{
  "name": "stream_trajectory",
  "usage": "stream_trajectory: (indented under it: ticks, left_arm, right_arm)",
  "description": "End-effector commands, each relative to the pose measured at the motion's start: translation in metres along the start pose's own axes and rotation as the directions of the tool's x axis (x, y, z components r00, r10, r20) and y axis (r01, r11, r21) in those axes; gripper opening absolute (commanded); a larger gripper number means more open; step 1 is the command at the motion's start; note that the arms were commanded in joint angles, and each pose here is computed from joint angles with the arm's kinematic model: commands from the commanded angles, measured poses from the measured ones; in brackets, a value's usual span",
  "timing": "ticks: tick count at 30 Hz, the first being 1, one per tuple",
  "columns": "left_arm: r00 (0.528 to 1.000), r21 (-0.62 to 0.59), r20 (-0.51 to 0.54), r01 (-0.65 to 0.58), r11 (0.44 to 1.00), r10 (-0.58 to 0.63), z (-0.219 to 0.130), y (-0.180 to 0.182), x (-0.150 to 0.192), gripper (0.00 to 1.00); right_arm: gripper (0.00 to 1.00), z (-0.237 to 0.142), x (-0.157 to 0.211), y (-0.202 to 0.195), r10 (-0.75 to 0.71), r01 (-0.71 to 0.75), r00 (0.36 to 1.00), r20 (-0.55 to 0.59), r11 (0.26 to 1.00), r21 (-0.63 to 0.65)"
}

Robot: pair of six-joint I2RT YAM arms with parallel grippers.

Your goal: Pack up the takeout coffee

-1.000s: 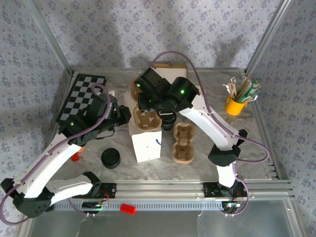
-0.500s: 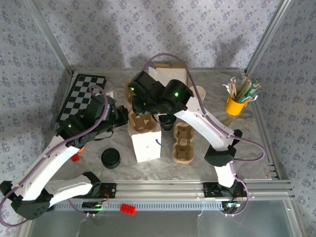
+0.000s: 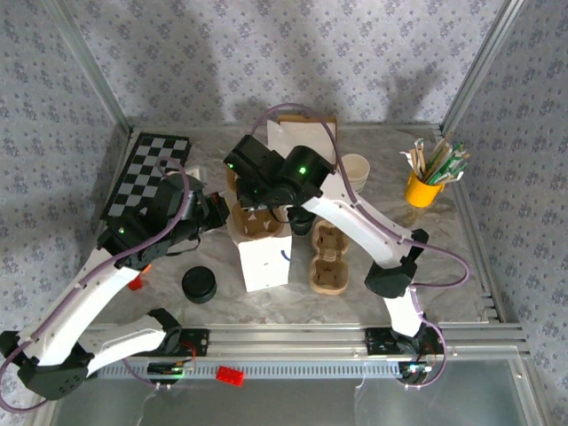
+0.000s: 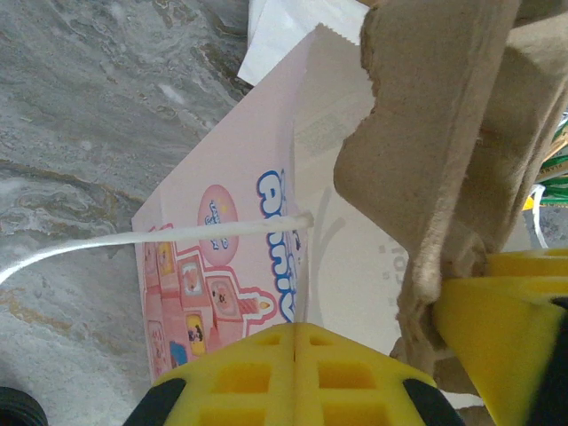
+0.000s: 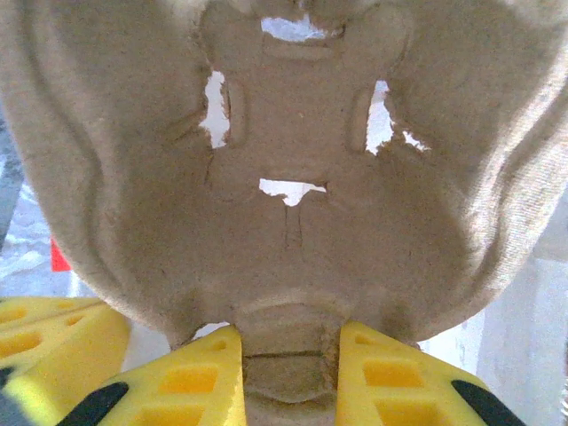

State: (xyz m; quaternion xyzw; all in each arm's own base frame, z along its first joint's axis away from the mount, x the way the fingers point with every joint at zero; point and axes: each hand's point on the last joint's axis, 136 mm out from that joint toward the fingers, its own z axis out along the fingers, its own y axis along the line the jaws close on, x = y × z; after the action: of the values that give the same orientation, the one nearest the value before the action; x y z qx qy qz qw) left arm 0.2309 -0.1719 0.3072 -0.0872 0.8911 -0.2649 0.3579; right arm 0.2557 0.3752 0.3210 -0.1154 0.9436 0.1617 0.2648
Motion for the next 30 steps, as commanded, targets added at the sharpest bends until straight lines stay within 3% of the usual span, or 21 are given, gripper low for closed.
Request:
stream_trajectory:
  ticks: [1,17,30]
  left_arm:
    - [1.0,-0.007,-0.015,0.005,1.0,-0.005,-0.002,0.004,0.004,0.0]
    - [1.0,0.005,-0.015,0.011,1.0,-0.011,-0.004,0.003,0.002,0.0]
    - [1.0,0.0,-0.002,0.021,1.0,-0.021,-0.006,0.004,-0.002,0.0]
  right_arm:
    - [0.25,-0.018,-0.013,-0.012,0.011,-0.012,0.998,0.067,1.0,0.022]
    - [0.25,-0.025,-0.046,-0.011,0.028,-0.03,0.983,0.18,1.0,0.004]
    - [0.24,-0.01,-0.025,-0.006,0.001,-0.007,0.993,0.122,0.999,0.047]
